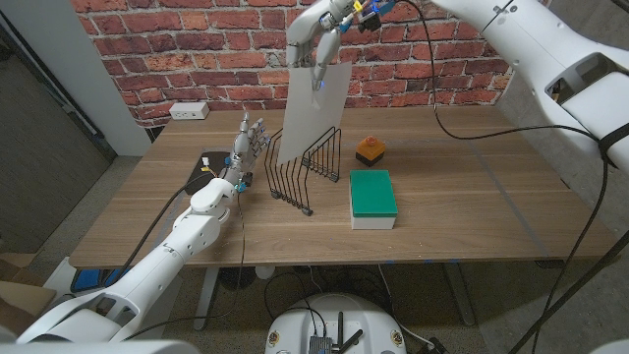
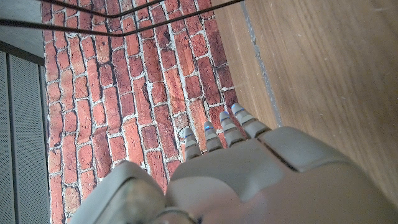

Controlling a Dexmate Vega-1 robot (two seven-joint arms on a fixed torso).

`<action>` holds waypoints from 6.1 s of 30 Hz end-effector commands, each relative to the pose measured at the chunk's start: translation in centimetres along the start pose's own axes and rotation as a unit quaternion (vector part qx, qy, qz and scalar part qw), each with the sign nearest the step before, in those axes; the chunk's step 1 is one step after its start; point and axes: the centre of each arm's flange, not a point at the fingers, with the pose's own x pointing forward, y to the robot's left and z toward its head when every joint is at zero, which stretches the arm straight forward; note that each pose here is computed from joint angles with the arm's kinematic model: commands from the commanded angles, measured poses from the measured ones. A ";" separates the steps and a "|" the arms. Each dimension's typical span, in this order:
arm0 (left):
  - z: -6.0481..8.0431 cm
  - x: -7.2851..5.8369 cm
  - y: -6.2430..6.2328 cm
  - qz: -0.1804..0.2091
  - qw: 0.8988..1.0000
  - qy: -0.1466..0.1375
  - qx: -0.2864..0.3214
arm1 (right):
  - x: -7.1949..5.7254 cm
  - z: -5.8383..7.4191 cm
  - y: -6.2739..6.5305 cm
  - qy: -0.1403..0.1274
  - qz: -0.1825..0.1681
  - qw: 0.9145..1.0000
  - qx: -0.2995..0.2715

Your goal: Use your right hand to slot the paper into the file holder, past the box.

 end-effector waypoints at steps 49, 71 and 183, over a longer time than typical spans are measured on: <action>0.0 0.0 0.0 0.000 1.000 0.000 0.000 | 4.6 0.9 3.3 0.044 -0.005 0.999 0.008; 0.0 0.0 0.0 0.000 1.000 0.000 0.000 | 6.7 1.2 5.2 0.087 0.002 0.996 -0.006; -0.1 0.0 0.0 0.000 1.000 0.000 0.000 | 6.3 5.6 7.2 0.197 0.023 0.980 -0.008</action>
